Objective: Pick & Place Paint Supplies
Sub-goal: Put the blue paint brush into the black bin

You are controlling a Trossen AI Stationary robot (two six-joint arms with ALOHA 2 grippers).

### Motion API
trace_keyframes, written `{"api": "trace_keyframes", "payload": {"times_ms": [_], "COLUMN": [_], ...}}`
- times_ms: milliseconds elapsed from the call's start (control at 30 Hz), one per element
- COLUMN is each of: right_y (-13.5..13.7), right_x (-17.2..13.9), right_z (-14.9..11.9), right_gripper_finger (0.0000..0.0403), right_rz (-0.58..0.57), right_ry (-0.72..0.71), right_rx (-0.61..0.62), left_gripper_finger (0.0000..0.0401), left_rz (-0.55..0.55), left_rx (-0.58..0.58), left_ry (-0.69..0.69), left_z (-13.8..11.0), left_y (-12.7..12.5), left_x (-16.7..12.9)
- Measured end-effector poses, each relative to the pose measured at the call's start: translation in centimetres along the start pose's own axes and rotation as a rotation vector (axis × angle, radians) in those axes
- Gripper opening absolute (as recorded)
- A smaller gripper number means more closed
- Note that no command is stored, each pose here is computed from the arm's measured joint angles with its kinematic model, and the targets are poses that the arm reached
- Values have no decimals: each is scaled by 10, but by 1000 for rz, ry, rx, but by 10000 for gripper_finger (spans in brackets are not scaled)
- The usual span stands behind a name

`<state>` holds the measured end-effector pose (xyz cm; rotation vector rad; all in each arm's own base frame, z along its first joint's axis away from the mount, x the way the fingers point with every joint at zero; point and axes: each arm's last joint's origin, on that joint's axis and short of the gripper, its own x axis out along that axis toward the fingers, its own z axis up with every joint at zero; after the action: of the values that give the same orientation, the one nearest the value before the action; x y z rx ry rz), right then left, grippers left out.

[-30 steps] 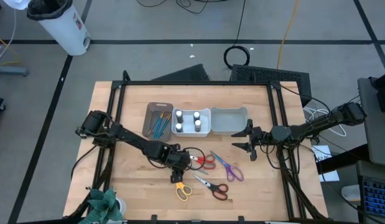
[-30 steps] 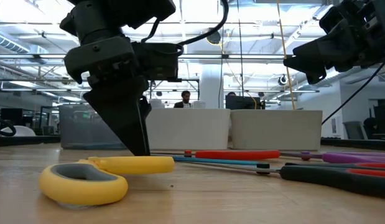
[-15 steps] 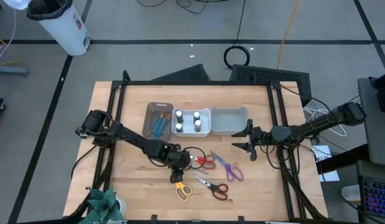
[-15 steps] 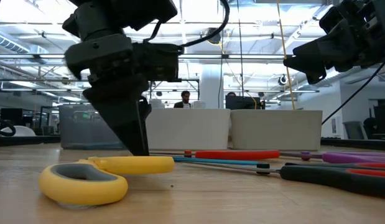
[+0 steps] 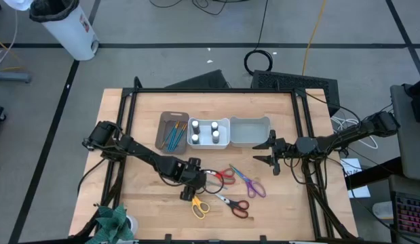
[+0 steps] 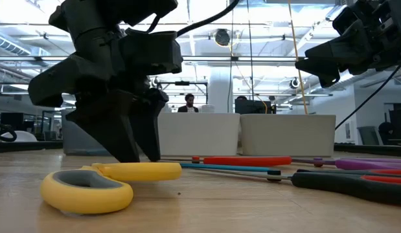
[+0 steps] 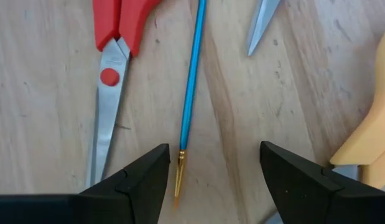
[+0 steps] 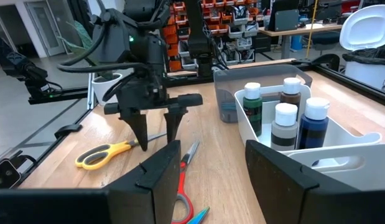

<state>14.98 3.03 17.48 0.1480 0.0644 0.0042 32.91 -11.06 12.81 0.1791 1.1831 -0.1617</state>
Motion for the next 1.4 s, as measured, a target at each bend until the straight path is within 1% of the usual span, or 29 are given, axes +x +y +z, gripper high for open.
{"api": "trace_keyframes", "payload": {"times_ms": [167, 300, 500, 667, 1200, 1300, 1400], "right_y": [0, 0, 0, 0, 0, 0, 0], "right_x": [0, 0, 0, 0, 0, 0, 0], "right_z": [0, 0, 0, 0, 0, 0, 0], "right_gripper_finger": [171, 171, 171, 171, 171, 171, 171], "right_rz": [0, 0, 0, 0, 0, 0, 0], "right_ry": [0, 0, 0, 0, 0, 0, 0], "right_rx": [0, 0, 0, 0, 0, 0, 0], "left_gripper_finger": [255, 255, 255, 255, 255, 255, 255], "left_rz": [33, 7, 20, 26, 23, 22, -5], "left_rx": [-17, -54, -28, -59, -51, -51, -58], "left_ry": [31, 42, 55, 75, 128, 144, 155], "left_z": [-3, -4, -5, -7, -12, -13, -14], "left_y": [1, 3, 3, 6, 8, 11, 18], "left_x": [-1, 0, 0, 0, -1, -1, 0]}}
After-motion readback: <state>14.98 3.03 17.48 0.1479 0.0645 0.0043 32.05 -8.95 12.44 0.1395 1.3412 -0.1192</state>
